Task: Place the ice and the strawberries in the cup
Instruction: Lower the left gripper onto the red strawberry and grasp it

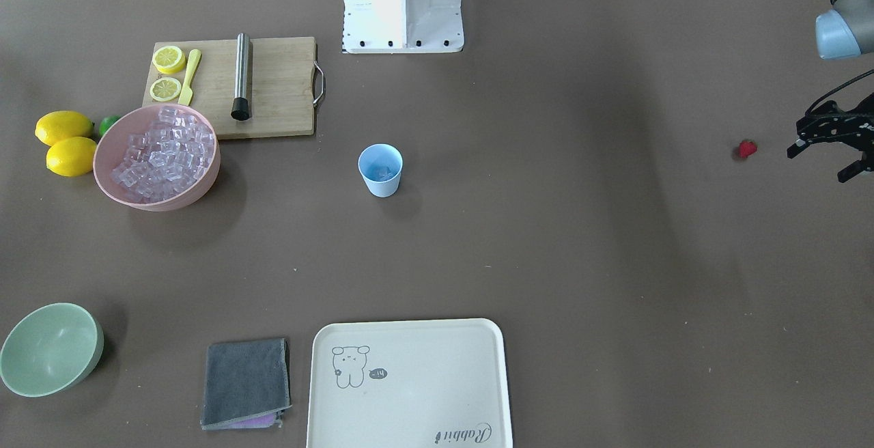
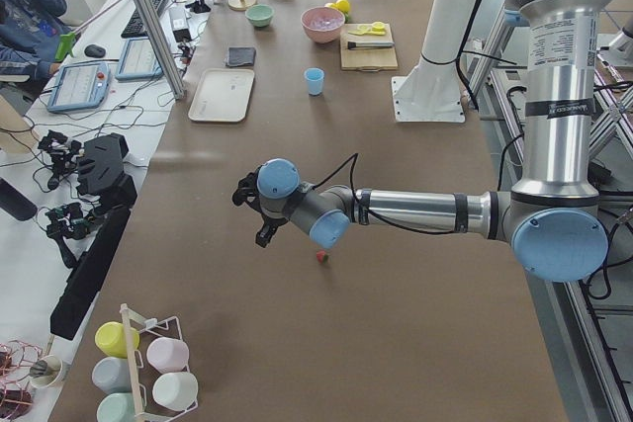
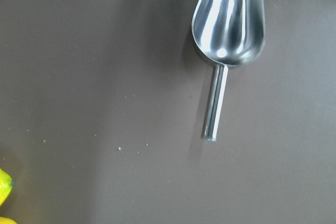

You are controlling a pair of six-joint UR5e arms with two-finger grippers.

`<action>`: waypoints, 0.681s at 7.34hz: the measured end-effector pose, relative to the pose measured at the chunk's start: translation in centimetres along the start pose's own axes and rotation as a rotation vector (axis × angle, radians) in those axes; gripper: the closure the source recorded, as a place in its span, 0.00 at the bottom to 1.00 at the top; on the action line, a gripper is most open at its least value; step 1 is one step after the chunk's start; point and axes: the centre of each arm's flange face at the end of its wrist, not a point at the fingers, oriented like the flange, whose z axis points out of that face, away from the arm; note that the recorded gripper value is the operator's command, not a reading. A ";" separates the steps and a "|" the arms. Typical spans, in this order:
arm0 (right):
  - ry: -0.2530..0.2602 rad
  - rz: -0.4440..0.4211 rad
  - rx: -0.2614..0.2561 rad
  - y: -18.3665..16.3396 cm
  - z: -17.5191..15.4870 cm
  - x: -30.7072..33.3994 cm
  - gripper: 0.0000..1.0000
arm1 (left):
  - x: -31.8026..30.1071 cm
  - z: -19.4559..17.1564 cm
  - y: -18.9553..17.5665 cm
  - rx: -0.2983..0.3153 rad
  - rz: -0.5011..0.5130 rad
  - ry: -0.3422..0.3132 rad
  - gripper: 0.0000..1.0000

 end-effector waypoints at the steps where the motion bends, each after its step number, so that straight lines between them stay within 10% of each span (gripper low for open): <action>1: -0.005 0.031 -0.006 1.4 0.2 1.1 0.00 | -0.5 0.2 1.2 -0.007 -0.007 -0.016 0.02; 5: -0.022 0.071 -0.020 2.6 0.7 1.9 0.00 | -2.4 3.2 7.6 -0.013 -0.012 -0.076 0.01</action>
